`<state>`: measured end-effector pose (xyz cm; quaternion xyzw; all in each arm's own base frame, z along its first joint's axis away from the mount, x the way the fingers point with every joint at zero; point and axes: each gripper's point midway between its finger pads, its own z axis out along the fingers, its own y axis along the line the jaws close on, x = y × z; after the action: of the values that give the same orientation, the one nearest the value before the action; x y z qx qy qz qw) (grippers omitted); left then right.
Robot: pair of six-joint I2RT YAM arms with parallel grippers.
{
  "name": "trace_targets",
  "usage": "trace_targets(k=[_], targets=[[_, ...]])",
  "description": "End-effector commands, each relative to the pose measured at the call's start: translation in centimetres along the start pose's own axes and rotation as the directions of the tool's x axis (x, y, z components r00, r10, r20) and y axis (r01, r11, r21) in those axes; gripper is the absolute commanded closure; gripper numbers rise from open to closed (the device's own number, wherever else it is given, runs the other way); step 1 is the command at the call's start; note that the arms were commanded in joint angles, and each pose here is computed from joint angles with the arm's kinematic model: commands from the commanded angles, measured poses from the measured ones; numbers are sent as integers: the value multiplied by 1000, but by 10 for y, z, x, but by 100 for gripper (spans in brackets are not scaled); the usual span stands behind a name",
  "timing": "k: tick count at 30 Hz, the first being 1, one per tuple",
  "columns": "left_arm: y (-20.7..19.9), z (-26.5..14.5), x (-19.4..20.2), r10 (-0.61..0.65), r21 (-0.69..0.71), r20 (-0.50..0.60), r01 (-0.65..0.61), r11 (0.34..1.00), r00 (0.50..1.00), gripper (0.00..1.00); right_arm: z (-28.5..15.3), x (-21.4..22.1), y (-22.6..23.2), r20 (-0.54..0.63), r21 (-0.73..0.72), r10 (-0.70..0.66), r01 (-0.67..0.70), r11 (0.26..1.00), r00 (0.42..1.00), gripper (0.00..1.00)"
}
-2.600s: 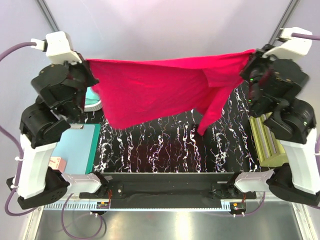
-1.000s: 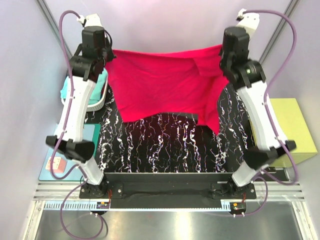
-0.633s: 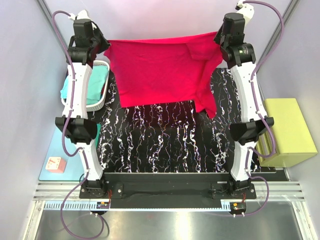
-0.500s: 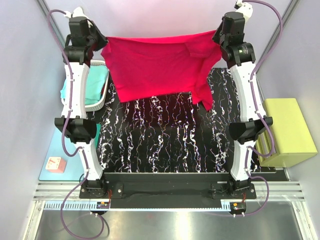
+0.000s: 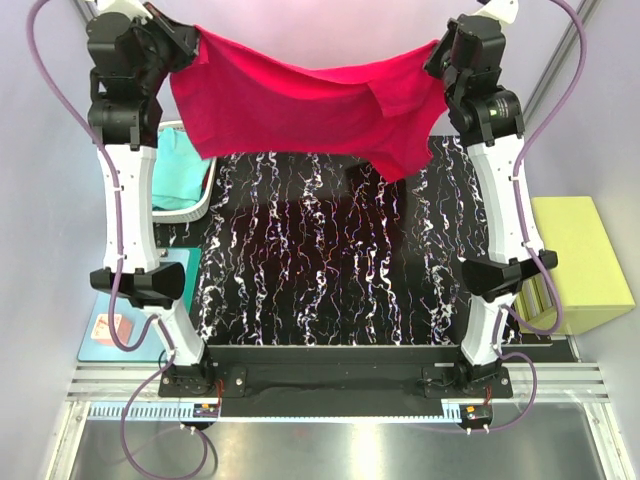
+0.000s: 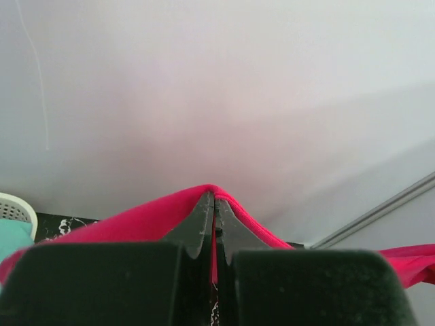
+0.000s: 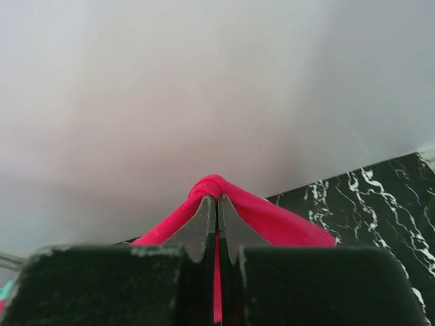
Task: Fold and stack the t-shirts
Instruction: Flatten out the tshirt
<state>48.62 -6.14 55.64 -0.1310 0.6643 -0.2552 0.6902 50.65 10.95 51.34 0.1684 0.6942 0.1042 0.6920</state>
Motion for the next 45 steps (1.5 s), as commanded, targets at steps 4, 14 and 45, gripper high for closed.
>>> trace_targets(k=[4,14,45], targets=[[68,67,139,9,-66,-309,-31,997,951,100,40,82,-52,-152,168,-59,84,982,987,100],[81,78,187,52,-104,-379,-98,990,924,100,61,137,-82,-249,211,-59,113,971,967,100],[72,-196,335,60,-97,-710,-182,978,702,100,-201,307,-128,-699,230,-28,262,937,714,100]])
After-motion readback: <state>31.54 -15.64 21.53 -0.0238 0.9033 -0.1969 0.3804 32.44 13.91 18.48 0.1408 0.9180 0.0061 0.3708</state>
